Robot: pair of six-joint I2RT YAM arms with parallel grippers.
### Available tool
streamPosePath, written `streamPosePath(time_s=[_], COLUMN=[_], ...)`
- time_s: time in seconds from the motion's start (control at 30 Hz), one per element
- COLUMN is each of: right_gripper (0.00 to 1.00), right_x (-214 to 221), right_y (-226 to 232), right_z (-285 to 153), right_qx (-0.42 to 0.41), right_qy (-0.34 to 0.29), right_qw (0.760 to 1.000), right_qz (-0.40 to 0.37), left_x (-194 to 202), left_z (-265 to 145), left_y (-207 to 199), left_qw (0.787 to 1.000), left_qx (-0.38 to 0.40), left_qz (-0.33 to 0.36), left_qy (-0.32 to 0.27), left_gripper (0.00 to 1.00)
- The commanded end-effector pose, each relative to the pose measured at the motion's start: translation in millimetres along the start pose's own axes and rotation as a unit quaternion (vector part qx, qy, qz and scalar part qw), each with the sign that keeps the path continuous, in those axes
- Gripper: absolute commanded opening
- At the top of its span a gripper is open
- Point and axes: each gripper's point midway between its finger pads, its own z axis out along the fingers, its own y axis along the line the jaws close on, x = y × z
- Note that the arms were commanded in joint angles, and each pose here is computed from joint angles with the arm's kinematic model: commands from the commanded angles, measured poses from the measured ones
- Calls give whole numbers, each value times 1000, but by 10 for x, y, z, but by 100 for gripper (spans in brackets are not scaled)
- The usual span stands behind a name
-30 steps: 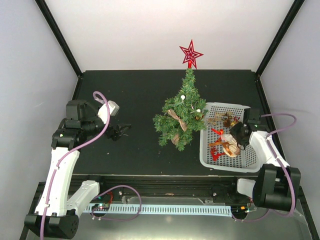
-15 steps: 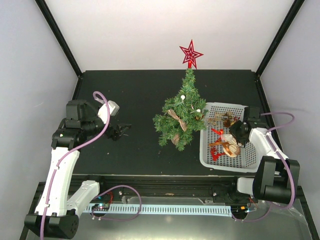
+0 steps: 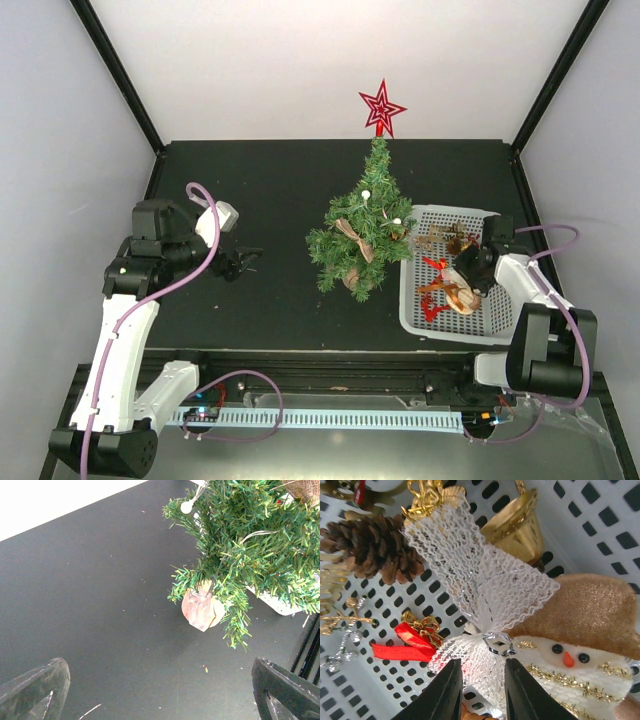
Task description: Decorate the small christmas tree
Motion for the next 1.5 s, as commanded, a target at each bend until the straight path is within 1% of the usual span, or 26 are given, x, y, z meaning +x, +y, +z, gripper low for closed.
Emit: streamPosePath(time_s=[0.0,0.23,0.33,0.5,0.67,0.87,0.97,1.1,1.17,1.27,1.37,1.47], right_gripper=[25,23,17,1,1,1,1,1,1,1,1,1], right_x=[60,86,94,120,74,-37,10,109,143,185,237,369], right_y=[-39,-45,-15,3,84,261,307,385,447,540,630,728], right_z=[73,194,237,304,206,-214,-403,-683,-905,-1313,-1815,-2210], right_qx=[10,11,4,-4,-24,-76,-102,-122,-135,-141,-157,-201], right_qy=[11,23,27,34,18,-37,-57,-80,-102,-146,-197,-210], right_qw=[1000,1000,999,999,999,996,992,987,982,970,951,932], right_qz=[-15,-19,-23,-31,-38,-40,-40,-63,-87,-136,-182,-215], left_x=[-83,-73,-73,-66,-65,-76,-62,-50,-56,-47,-28,-22], left_z=[-34,-33,-33,-28,-25,-19,1,22,18,14,11,9], left_y=[-66,-55,-52,-47,-42,-30,-7,15,16,20,28,38], left_qw=[1000,1000,1000,1000,1000,1000,1000,1000,1000,1000,1000,1000], left_qx=[10,6,6,5,4,4,3,3,3,-1,-6,-10], left_qz=[19,19,20,18,18,16,12,5,5,7,9,9], left_qy=[-15,-15,-15,-14,-14,-14,-9,-4,-4,-3,-2,-1], left_gripper=[99,99,99,99,99,99,99,99,99,99,99,99])
